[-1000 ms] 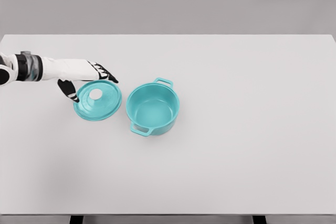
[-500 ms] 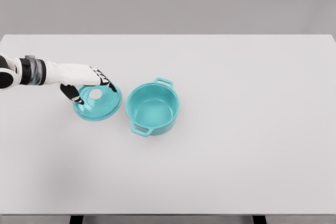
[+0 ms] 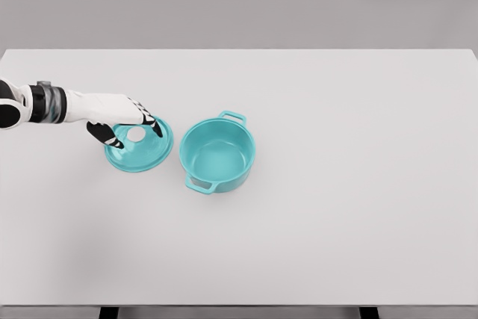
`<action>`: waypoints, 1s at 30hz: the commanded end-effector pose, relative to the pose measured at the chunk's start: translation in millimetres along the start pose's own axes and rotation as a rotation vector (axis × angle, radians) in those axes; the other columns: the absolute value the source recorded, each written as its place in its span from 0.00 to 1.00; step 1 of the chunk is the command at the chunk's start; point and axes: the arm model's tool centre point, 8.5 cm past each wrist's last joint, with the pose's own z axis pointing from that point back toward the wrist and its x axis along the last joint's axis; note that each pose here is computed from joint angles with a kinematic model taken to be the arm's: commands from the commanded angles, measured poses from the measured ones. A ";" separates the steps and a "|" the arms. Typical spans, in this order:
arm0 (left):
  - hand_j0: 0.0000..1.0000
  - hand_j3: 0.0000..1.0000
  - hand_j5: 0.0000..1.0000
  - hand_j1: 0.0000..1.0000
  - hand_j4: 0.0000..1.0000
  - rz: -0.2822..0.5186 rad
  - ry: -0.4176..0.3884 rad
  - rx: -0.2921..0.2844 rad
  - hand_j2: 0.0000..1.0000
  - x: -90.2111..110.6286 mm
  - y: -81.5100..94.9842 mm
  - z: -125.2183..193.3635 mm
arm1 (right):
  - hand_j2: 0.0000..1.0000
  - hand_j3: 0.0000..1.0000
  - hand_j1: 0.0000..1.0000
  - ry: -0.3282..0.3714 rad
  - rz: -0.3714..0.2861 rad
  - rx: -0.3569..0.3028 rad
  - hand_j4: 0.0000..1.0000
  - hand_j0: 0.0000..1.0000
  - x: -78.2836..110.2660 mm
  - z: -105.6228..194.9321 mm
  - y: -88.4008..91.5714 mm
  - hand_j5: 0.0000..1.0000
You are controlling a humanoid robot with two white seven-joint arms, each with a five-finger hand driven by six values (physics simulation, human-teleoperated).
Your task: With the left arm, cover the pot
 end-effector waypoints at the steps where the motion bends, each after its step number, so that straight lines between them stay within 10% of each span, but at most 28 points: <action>1: 0.77 0.77 0.77 0.77 0.77 0.004 0.000 0.004 0.77 -0.1 0.4 0.4 | 1.00 1.00 1.00 0.000 0.000 0.000 1.00 1.00 -0.1 0.0 0.0 1.00; 30: 0.60 0.60 0.60 0.60 0.60 0.003 -0.005 -0.015 0.60 1.5 -4.5 -2.8 | 1.00 1.00 1.00 0.000 0.000 0.000 1.00 1.00 -0.1 0.0 0.0 1.00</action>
